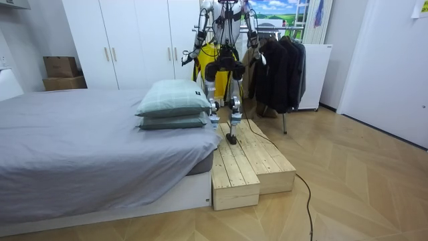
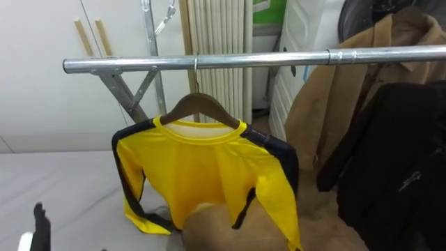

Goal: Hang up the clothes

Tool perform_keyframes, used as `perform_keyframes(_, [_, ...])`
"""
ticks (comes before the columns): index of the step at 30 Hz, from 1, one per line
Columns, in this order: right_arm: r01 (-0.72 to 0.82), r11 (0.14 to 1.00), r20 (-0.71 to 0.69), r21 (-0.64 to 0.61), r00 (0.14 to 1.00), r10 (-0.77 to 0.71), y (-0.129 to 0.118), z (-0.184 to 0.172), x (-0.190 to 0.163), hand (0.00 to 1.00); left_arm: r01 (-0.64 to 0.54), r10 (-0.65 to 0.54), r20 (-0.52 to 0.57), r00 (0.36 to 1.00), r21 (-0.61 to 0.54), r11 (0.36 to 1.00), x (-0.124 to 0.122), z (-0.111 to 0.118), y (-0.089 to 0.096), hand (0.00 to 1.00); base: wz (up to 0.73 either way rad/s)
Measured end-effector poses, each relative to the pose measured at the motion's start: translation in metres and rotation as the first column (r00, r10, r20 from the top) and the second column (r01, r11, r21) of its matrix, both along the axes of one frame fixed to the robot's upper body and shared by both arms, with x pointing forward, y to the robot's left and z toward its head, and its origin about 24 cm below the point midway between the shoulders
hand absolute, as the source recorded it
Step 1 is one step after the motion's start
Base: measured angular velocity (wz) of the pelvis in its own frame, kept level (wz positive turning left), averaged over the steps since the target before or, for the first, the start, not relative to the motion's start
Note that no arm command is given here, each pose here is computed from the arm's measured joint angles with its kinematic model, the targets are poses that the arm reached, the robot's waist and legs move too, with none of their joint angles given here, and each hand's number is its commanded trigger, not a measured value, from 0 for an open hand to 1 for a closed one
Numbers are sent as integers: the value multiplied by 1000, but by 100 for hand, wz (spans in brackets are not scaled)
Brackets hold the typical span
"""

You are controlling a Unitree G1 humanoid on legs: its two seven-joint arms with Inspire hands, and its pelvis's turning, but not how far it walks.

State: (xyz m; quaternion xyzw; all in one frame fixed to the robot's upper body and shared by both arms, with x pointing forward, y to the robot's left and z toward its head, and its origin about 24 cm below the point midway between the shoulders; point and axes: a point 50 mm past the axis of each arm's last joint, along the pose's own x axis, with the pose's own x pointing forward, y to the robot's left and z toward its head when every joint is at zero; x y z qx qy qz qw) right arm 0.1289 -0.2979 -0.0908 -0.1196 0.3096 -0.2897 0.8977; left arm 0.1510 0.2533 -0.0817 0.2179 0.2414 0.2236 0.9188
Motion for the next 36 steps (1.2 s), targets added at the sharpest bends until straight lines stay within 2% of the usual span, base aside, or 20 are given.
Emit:
perform_keyframes(9, [133,970,-214,203,973,-89,12,-42,-53,0,-63,55,-226,973,-30,998,-45,-36,3,0,0])
perform_keyframes(14, [167,953,-286,252,954,-91,16,-52,-72,0,-77,63,-292,954,-35,996,-58,-45,4,0,0])
perform_keyframes(18, [173,935,-357,309,932,-55,29,-62,-85,0,-69,36,-373,927,-75,995,-67,-55,1,0,0])
perform_keyframes(26, [183,883,-414,433,910,14,54,-74,-104,0,-62,14,-413,911,-105,993,-74,-61,-2,0,0])
perform_keyframes(36, [180,865,-436,469,899,50,58,-76,-112,0,-62,-1,-435,900,-131,989,-79,-64,-6,0,0])
